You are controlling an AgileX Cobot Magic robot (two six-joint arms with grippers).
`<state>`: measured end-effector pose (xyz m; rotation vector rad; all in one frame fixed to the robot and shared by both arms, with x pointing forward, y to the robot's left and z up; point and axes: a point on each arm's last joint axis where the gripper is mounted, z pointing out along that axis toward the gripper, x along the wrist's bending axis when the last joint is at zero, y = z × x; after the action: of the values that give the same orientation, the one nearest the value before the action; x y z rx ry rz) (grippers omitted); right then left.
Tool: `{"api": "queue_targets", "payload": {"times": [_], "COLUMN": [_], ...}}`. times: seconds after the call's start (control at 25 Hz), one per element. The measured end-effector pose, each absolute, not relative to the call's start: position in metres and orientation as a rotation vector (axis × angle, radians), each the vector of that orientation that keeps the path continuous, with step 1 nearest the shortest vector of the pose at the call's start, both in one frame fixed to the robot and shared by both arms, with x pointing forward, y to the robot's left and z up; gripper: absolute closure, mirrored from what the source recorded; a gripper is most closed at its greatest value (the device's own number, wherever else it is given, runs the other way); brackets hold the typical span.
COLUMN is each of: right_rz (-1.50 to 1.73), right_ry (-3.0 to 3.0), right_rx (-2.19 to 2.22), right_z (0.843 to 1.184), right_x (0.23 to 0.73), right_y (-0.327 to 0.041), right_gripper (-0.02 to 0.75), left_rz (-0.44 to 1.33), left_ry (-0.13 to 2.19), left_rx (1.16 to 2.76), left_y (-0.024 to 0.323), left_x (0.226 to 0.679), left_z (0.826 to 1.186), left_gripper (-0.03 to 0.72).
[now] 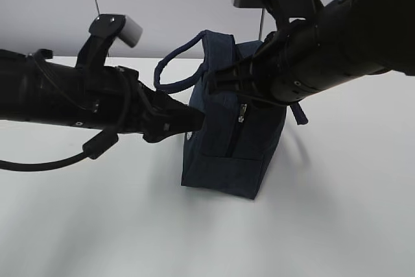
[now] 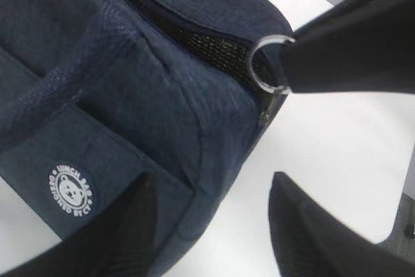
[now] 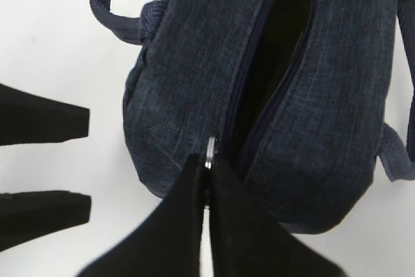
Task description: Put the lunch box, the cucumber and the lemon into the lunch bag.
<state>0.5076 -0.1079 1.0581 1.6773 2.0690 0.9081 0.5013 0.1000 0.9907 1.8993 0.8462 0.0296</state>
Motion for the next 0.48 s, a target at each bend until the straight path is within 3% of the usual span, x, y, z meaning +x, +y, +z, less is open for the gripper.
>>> {"api": "queue_targets", "payload": {"times": [0.48], "right_rz": [0.910], "right_ry": [2.068], "right_rx": [1.675], "right_z": [1.058], "right_x": [0.508], "right_y": [-0.108], "right_gripper": [0.738], "left_rz": [-0.013], "left_ry": [0.826], "left_rx": [1.901], "left_y": [0.085], "left_x": [0.522], "left_z": [0.978], "left_gripper": [0.302]}}
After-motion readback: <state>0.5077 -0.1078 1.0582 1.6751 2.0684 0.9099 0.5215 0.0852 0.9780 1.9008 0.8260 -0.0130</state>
